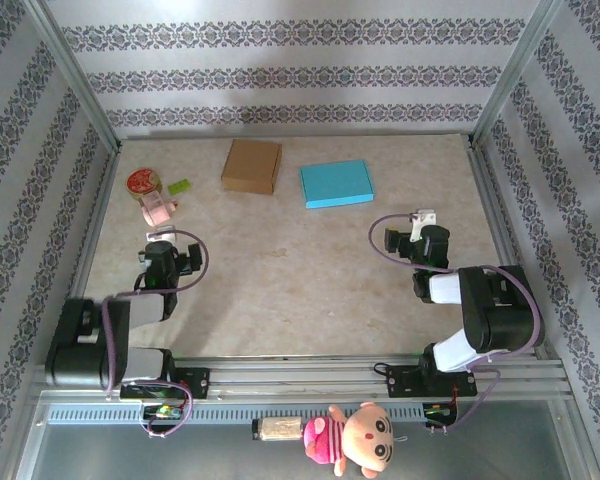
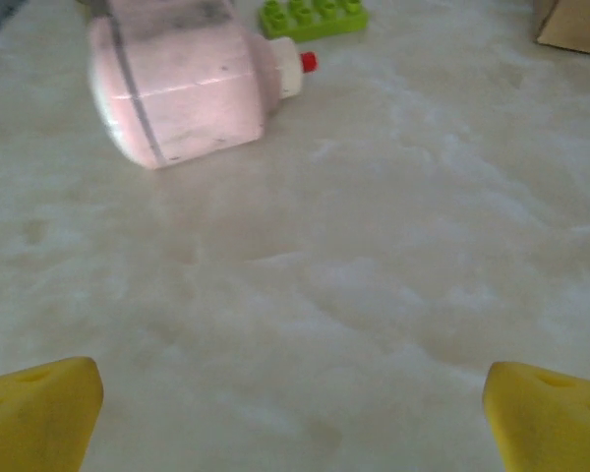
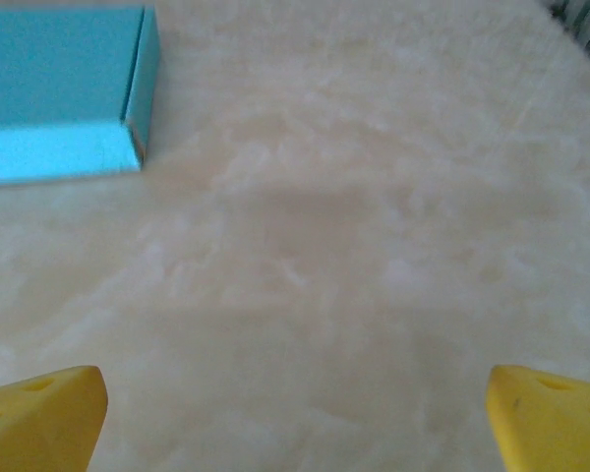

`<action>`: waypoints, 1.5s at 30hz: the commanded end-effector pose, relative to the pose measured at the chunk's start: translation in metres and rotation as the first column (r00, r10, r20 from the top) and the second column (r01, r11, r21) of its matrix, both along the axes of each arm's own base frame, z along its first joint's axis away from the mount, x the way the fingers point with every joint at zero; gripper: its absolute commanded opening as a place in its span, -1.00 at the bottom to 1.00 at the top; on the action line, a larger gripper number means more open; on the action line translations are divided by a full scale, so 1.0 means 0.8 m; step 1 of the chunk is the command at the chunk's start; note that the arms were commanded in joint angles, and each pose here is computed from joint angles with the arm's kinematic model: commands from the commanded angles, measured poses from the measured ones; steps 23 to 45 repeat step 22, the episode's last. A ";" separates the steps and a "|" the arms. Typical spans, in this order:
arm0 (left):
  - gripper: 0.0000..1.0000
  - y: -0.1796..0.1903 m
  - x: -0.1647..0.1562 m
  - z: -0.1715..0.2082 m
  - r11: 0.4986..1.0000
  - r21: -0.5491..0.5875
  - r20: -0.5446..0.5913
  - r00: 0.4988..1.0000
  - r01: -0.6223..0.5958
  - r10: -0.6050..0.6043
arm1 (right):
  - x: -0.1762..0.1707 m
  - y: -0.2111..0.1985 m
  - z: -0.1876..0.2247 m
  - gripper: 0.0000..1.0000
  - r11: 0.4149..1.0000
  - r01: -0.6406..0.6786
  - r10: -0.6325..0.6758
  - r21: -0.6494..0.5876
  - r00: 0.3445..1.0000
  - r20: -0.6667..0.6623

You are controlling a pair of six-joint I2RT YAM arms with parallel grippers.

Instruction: Fold the paper box

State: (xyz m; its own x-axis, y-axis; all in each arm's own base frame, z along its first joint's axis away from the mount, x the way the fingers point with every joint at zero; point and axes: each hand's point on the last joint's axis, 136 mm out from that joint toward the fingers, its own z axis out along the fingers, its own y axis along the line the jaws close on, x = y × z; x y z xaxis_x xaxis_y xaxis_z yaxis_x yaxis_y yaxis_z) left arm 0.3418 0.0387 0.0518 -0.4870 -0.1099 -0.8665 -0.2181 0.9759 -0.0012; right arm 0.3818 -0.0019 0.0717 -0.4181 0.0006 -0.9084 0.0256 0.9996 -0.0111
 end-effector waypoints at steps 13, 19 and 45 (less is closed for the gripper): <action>0.99 -0.045 0.071 0.045 0.963 -0.010 0.199 0.944 0.269 -0.261 | 0.021 0.004 0.043 0.96 1.000 -0.010 0.006 0.028 0.992 0.127; 0.99 -0.047 0.072 0.045 0.961 -0.007 0.196 0.943 0.277 -0.270 | 0.022 0.004 0.043 0.96 0.999 -0.010 0.006 0.031 0.992 0.127; 0.98 -0.048 0.071 0.045 0.960 -0.006 0.196 0.942 0.278 -0.272 | 0.021 0.004 0.043 0.96 0.999 -0.009 0.005 0.032 0.992 0.126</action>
